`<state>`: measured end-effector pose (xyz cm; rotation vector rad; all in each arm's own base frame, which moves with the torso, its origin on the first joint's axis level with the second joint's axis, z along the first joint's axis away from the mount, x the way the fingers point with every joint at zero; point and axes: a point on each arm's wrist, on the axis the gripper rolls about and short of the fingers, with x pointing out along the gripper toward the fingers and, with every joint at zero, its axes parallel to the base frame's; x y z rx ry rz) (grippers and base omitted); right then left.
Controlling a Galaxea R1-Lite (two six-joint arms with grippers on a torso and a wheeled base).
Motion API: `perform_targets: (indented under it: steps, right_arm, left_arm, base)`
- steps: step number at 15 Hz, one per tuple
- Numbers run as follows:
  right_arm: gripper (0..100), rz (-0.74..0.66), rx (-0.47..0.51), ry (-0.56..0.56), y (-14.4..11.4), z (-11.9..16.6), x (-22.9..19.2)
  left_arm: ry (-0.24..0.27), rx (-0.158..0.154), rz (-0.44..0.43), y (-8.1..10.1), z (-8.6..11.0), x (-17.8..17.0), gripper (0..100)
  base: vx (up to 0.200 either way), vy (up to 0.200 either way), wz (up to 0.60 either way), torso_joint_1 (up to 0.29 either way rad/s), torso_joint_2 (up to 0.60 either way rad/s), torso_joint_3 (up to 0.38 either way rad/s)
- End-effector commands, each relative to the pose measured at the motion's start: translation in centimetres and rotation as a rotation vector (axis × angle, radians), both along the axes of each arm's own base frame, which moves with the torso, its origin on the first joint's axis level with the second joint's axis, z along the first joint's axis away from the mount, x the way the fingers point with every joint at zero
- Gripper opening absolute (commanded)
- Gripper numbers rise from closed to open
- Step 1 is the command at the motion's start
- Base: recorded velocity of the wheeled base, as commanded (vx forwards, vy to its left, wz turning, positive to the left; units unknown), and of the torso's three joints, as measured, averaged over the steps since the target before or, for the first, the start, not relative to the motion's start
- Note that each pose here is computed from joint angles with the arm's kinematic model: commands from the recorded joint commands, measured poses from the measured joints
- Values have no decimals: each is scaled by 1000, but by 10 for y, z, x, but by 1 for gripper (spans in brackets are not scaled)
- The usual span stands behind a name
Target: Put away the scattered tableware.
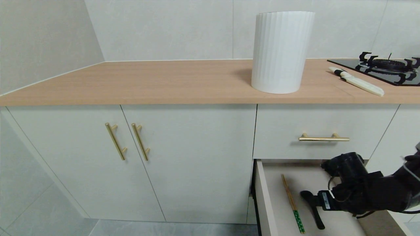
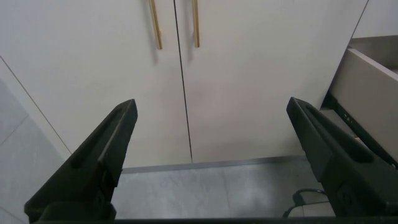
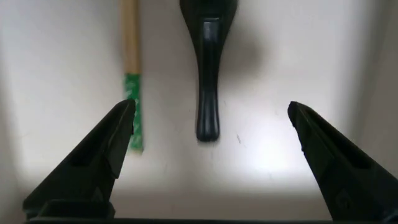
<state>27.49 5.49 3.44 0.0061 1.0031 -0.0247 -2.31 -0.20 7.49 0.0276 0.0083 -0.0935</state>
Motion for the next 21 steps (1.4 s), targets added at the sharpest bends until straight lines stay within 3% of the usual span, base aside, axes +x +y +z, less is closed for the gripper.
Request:
perform_targets:
  steps: [1,6,13,19,21]
  right_arm:
    - [100,22,45,-161,-5,82,-45]
    - [100,111,73,-98,-4,110,-93]
    - [100,156,62,-90,3,109,-100]
    - [100,211,46,-78,8,105,-108]
    - [100,221,46,-72,9,104,-109]
  left_arm:
    - [1,0,0,0,0,0,100]
    - [1,0,1,0,0,0,100]
    - [1,3,1,0,0,0,100]
    - [-1,3,1,0,0,0,100]
    - [1,1,1,0,0,0,100]
  base:
    - [0,0,0,0,0,0]
    - [0,0,0,0,0,0]
    - [0,0,0,0,0,0]
    - [-200,0,0,1,3,5]
    - [0,0,0,0,0,0]
